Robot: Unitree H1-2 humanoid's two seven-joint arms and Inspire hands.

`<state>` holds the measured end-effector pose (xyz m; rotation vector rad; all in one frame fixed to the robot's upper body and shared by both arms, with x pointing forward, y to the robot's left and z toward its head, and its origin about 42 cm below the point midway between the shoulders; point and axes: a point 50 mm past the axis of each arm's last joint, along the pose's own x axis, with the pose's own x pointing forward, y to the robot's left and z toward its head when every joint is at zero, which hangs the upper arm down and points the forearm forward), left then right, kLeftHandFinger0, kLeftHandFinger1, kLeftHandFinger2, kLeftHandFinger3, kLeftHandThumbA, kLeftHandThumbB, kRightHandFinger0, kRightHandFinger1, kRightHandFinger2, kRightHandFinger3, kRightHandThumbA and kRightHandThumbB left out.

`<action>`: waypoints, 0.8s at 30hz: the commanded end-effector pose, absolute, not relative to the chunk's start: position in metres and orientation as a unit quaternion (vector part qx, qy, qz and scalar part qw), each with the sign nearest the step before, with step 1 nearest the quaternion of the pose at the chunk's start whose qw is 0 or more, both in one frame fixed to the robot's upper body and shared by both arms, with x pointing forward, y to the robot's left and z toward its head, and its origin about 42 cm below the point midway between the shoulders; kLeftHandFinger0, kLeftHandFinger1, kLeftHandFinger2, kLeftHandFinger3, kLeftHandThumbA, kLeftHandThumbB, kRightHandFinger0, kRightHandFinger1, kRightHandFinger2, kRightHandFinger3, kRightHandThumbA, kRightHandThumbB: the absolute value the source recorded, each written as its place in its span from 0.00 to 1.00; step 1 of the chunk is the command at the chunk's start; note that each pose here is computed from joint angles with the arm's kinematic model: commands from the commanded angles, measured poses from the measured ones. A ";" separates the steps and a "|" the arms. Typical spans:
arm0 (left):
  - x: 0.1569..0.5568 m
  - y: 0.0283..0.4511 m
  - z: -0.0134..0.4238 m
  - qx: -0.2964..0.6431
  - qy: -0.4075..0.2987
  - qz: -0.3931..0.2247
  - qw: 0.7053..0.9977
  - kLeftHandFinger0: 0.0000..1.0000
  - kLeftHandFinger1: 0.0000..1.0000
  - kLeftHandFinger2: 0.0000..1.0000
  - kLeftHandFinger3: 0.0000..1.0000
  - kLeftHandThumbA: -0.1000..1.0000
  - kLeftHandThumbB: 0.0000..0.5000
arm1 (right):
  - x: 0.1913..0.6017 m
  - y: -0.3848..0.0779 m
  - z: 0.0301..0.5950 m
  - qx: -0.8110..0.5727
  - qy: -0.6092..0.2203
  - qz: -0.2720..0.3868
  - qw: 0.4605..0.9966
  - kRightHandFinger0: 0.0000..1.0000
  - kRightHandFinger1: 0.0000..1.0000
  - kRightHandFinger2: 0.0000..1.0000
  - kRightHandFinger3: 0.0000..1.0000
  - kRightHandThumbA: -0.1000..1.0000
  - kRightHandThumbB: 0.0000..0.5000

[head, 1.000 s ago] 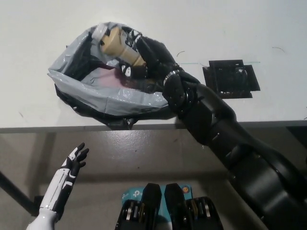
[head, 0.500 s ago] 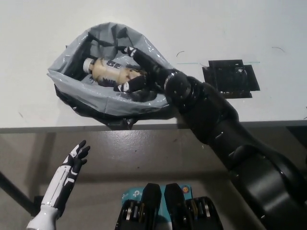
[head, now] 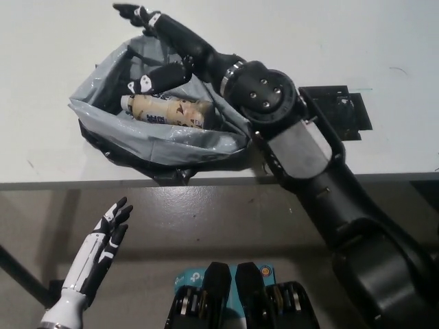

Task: Use the right hand to pick up a bottle of protein shake and place it into a plastic bag on the left side

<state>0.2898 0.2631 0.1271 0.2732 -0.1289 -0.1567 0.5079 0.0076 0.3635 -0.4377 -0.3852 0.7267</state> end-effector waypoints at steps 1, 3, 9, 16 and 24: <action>0.296 0.262 0.143 0.138 -0.093 -0.079 0.983 1.00 1.00 1.00 1.00 0.97 0.25 | 0.360 -0.100 0.537 -0.085 -0.516 0.322 0.789 1.00 1.00 1.00 1.00 0.94 0.90; 0.295 0.266 0.146 0.140 -0.101 -0.072 0.982 1.00 1.00 1.00 1.00 0.97 0.23 | 0.337 -0.123 0.534 -0.090 -0.546 0.291 0.780 1.00 1.00 1.00 1.00 0.95 0.88; 0.312 0.270 0.157 0.130 -0.115 -0.043 0.984 1.00 1.00 1.00 1.00 1.00 0.20 | 0.240 -0.186 0.478 -0.057 -0.643 0.162 0.747 1.00 1.00 1.00 1.00 0.92 0.91; 0.312 0.275 0.149 0.156 -0.111 -0.019 0.981 1.00 1.00 1.00 1.00 1.00 0.35 | 0.196 -0.210 0.391 -0.060 -0.640 0.089 0.761 1.00 1.00 1.00 1.00 0.97 0.82; 0.298 0.274 0.135 0.142 -0.083 -0.026 0.986 1.00 1.00 1.00 1.00 1.00 0.35 | 0.225 -0.201 0.308 -0.061 -0.508 0.061 0.857 1.00 1.00 1.00 1.00 1.00 0.66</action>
